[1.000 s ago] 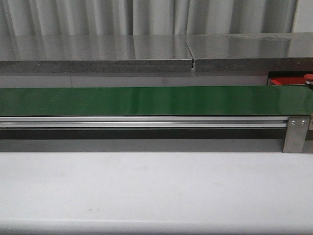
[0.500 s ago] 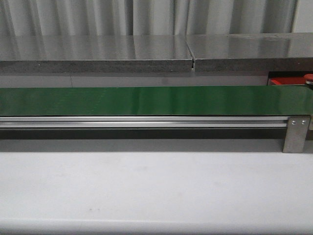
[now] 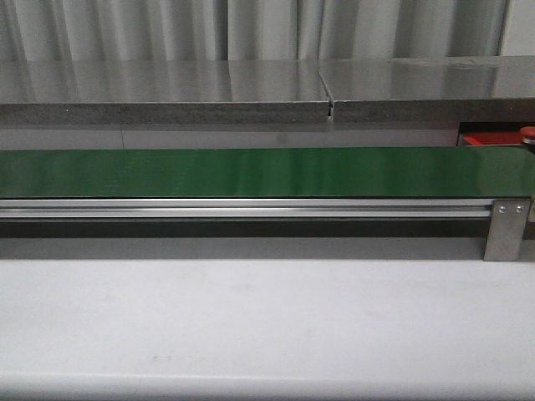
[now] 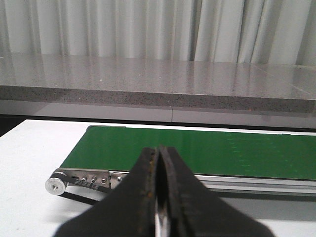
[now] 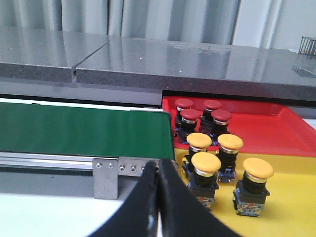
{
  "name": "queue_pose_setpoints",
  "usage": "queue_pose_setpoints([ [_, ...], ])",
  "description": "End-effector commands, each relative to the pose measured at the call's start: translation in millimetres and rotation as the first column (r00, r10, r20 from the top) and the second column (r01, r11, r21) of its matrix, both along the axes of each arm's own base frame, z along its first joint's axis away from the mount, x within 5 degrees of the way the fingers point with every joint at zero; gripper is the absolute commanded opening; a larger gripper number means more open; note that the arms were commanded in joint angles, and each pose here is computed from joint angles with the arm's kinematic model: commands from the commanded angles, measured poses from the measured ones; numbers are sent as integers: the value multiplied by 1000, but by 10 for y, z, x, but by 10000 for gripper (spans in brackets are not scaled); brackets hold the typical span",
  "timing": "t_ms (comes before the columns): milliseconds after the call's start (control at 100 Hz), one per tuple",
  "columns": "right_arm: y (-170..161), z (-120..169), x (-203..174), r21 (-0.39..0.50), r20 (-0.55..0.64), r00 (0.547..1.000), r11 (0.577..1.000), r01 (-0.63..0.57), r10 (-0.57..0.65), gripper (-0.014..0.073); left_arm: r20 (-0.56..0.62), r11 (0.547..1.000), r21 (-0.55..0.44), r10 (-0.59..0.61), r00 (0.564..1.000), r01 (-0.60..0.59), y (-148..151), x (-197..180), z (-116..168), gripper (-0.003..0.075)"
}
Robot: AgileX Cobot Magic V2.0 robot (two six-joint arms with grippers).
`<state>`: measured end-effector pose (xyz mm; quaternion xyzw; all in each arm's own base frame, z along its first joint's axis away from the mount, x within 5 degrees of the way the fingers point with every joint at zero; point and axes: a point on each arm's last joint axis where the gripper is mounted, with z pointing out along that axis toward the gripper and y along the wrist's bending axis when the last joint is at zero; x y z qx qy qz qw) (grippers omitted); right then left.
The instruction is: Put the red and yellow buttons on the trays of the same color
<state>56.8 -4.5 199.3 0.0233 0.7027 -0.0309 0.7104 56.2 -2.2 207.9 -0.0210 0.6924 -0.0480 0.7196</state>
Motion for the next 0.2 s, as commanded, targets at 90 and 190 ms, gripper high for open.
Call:
queue_pose_setpoints([
  [90,7,155,-33,-21,114,993,1000,-3,5,-117,75,1000,-23,8,997,-6,8,-19,-8,-20],
  [190,7,155,-33,-21,114,993,1000,-3,5,-117,75,1000,-23,8,997,-6,8,-19,-8,-20],
])
